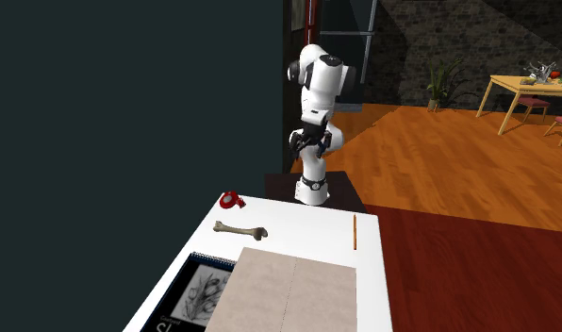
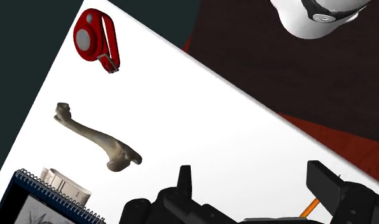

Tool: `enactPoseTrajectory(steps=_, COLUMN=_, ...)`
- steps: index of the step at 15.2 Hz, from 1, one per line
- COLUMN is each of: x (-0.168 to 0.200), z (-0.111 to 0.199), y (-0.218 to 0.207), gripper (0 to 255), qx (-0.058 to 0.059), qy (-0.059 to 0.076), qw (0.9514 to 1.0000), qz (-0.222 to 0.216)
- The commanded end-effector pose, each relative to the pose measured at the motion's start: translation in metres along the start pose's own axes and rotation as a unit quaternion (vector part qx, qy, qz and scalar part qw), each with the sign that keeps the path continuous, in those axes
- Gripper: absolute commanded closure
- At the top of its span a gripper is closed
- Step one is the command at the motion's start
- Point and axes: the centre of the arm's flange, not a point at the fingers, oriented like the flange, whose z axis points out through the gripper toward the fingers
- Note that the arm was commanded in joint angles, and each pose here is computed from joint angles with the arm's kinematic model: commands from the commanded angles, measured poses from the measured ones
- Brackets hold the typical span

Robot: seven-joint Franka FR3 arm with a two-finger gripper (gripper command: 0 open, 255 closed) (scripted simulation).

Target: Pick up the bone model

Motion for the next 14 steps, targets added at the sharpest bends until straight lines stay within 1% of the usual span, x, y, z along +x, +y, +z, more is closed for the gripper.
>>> enactPoseTrajectory(steps=1, x=-0.007, z=0.018, y=0.017, gripper=0, qx=-0.004, qy=0.003, qw=0.9991, qz=-0.042)
enactPoseTrajectory(steps=4, x=-0.015, z=0.044, y=0.044, gripper=0, qx=-0.01, qy=0.008, qw=0.9949, qz=-0.1)
enactPoseTrajectory(steps=7, x=-0.02, z=0.071, y=0.072, gripper=0, qx=-0.016, qy=0.012, qw=0.9873, qz=-0.158)
enactPoseTrajectory(steps=10, x=-0.021, z=0.097, y=0.101, gripper=0, qx=-0.022, qy=0.016, qw=0.9762, qz=-0.215)
enactPoseTrajectory(steps=12, x=-0.02, z=0.114, y=0.12, gripper=0, qx=-0.025, qy=0.019, qw=0.967, qz=-0.253)
enactPoseTrajectory(steps=14, x=-0.017, z=0.131, y=0.139, gripper=0, qx=-0.029, qy=0.022, qw=0.9563, qz=-0.29)
